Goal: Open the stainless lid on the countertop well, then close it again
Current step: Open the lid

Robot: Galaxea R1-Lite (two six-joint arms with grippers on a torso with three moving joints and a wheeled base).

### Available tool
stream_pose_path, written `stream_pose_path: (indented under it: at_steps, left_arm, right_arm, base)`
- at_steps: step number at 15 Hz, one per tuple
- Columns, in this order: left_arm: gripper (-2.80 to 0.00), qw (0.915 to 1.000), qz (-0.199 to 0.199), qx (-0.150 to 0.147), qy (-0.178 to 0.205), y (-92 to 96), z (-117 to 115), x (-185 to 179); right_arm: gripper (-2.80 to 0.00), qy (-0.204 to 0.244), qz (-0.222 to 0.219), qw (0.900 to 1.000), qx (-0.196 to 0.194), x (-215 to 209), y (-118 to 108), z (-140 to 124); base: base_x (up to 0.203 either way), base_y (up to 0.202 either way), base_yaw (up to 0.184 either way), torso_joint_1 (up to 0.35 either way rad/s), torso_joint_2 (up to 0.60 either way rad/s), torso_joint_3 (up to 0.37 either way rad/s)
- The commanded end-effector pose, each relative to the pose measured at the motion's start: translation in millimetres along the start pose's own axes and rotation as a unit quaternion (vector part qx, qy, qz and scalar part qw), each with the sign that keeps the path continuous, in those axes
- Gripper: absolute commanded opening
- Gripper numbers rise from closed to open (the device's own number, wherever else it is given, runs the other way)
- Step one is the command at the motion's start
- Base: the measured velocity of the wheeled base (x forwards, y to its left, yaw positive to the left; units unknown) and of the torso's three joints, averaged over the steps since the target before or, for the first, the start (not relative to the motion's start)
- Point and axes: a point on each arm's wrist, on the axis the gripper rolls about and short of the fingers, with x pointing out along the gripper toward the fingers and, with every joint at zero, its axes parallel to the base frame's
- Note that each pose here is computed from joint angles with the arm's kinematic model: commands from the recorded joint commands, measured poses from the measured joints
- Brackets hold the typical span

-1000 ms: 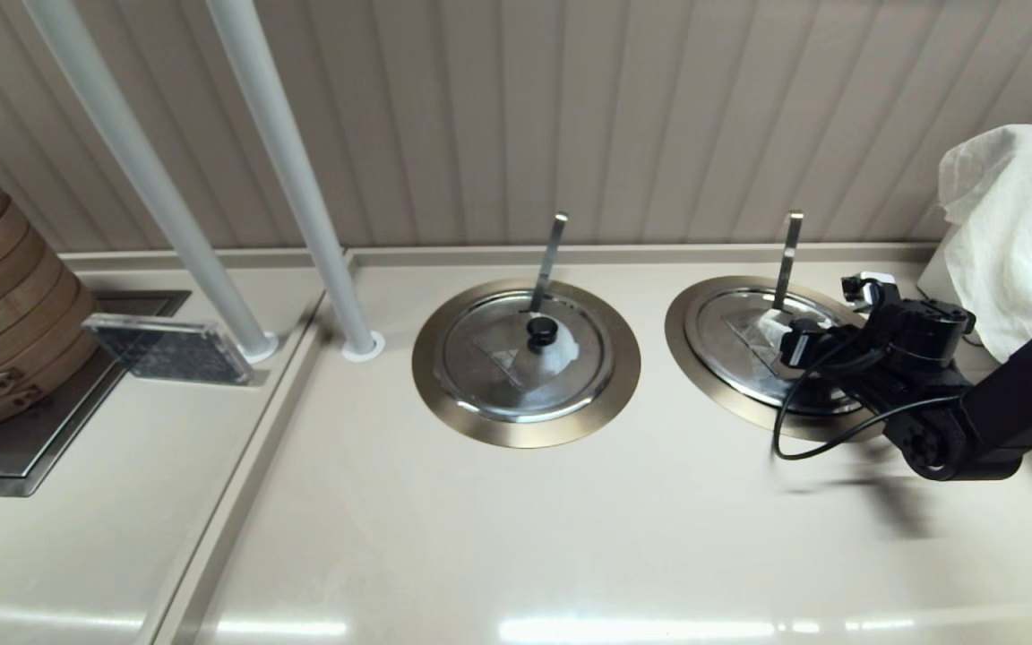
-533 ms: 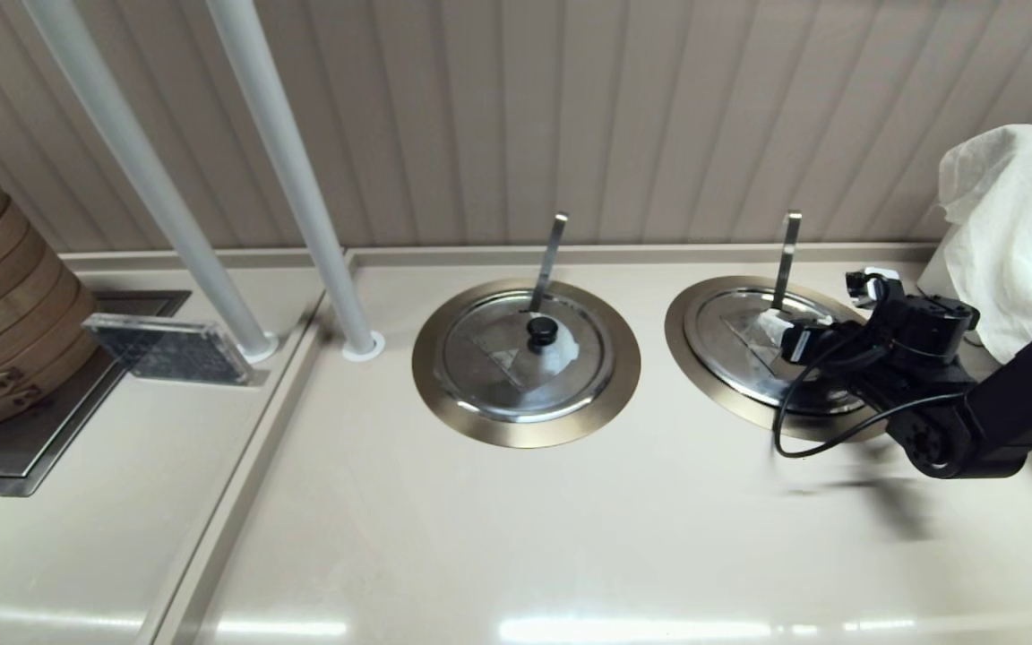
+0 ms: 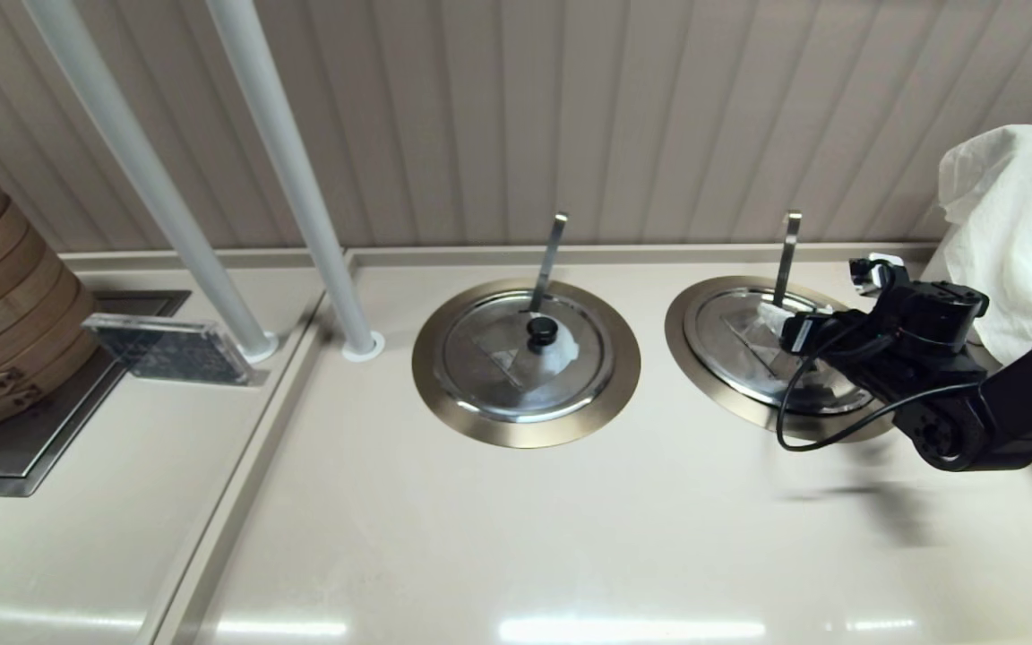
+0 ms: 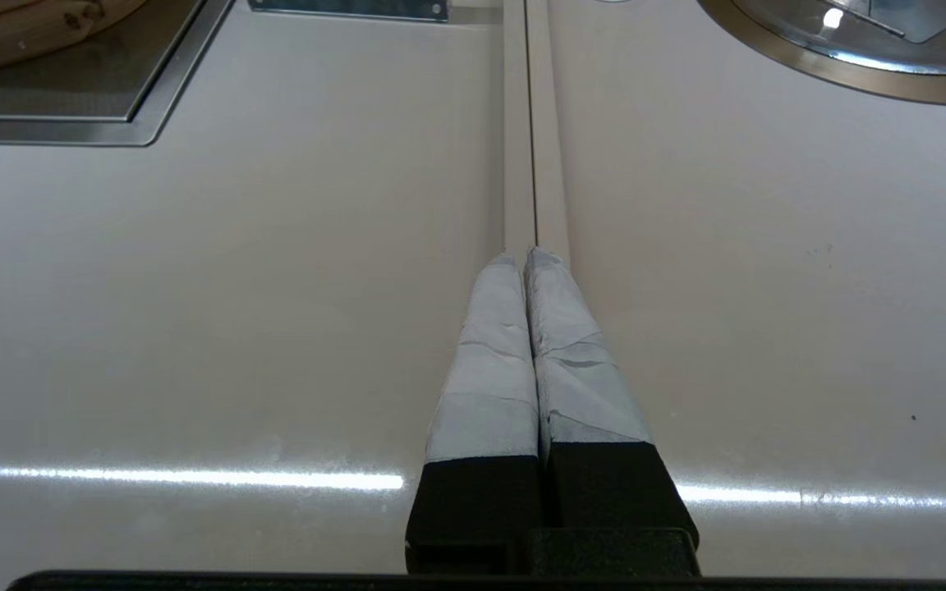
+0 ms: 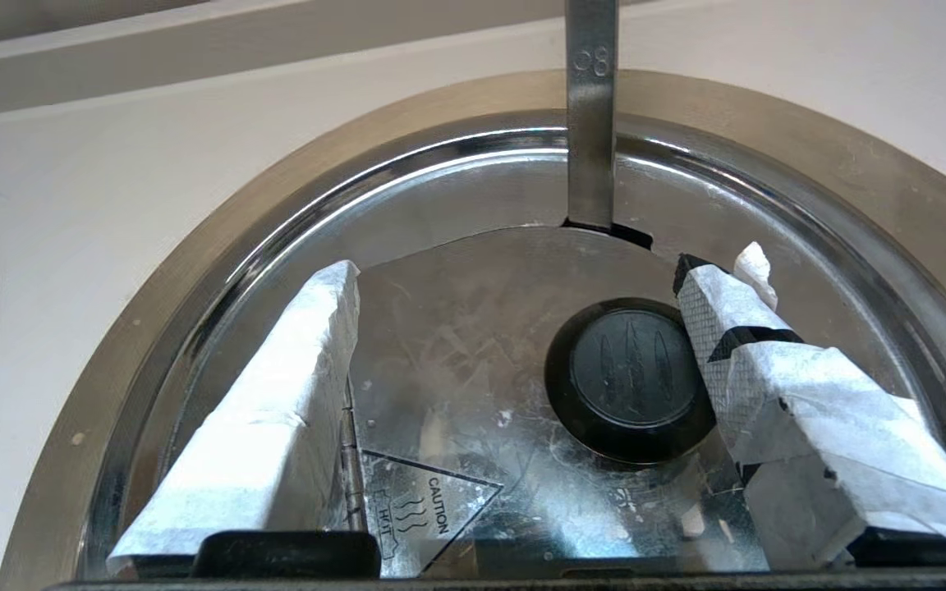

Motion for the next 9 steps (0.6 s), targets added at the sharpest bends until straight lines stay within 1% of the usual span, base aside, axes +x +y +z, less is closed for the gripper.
stream_pose_path:
  at_steps: [1,4,9]
  left_arm:
    - [-2.8,1.0,0.001,0.0,0.0,0.0,0.0,0.0]
    - [-2.8,1.0,0.001,0.0,0.0,0.0,0.0,0.0]
    - [-2.8,1.0,0.001,0.0,0.0,0.0,0.0,0.0]
  right_arm:
    - [0.0,-0.003,-0.001,1.0,0.0,2.4,-1.3,-0.8]
    - [0.0,0.0,-0.016,1.0,0.0,13.1,-9.4,-10.0]
    - [0.0,0.006,-0.015,1.0,0.001,13.0,-8.7,-14.4]
  base:
    - [0.0,0.0,0.0,0.0,0.0,0.0]
    - [0.0,0.0,0.0,0.0,0.0,0.0]
    - [0.0,0.0,0.0,0.0,0.0,0.0]
